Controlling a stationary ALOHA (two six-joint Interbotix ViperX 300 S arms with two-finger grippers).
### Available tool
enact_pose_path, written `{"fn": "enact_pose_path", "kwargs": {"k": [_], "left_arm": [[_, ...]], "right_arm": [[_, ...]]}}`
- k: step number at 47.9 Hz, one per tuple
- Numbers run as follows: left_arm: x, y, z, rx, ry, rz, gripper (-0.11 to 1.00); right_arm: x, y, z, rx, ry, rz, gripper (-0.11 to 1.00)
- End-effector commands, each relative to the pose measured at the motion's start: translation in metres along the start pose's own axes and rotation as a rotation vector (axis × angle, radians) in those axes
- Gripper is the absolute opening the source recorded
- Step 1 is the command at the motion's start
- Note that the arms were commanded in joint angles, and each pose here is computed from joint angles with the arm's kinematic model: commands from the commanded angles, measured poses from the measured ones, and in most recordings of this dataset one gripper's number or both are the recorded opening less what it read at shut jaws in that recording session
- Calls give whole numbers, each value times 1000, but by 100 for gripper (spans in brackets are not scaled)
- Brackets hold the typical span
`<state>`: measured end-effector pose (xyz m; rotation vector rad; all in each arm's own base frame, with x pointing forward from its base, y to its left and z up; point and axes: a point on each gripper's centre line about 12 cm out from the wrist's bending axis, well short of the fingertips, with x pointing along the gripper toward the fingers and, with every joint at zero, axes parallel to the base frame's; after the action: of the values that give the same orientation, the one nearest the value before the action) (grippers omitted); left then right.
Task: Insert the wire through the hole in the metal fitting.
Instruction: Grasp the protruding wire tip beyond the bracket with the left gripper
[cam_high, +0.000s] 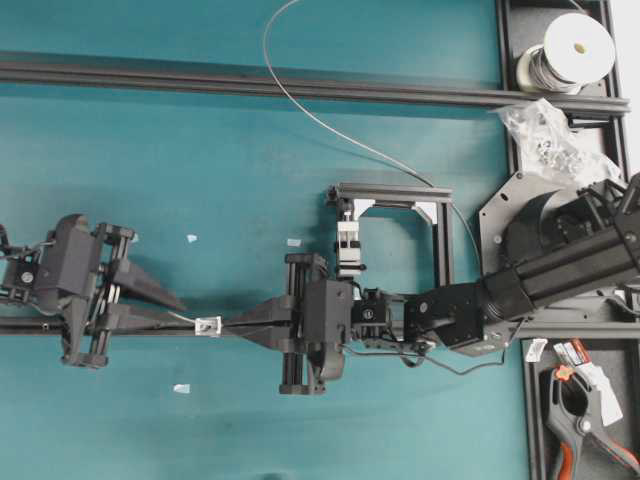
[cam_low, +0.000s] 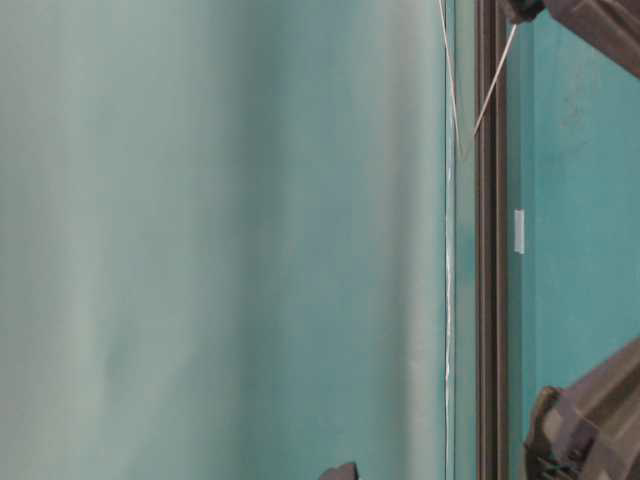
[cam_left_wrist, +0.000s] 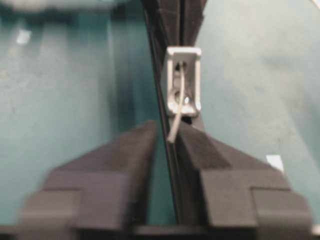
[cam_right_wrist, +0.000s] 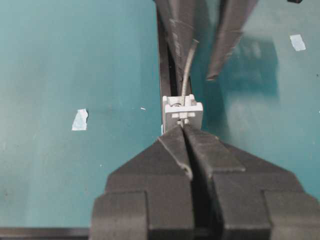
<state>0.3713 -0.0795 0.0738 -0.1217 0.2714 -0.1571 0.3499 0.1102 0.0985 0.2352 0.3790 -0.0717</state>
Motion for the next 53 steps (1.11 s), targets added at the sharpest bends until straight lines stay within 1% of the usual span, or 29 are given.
{"fn": "enact_pose_path", "kwargs": {"k": [1,10,37,40,43,46,47,49,53], "left_arm": [[2,0,14,-5,-34,1,-9],[-2,-1,20,-6,-43,0,-11],[-2,-1,17,-5,-33,1,-11],[-3,-1,17,-5,-28,2,-11],[-2,-1,17,-5,-27,2,-11],[-2,-1,16,-5,-23,2,-11],[-3,-1,16,-5,-22,2,-11],[-3,0,16,-5,-20,3,-11],[-7,0,15,-7,-8,4,-11]], "right_arm": [[1,3,9,10,-27,8,0],[0,3,8,12,-27,8,0],[1,4,9,24,-27,9,0],[2,5,10,26,-29,11,8],[2,5,10,27,-30,12,21],[2,5,10,27,-30,12,38],[2,5,10,26,-29,11,47],[1,4,10,26,-29,11,59],[0,4,11,28,-25,13,82]]}}
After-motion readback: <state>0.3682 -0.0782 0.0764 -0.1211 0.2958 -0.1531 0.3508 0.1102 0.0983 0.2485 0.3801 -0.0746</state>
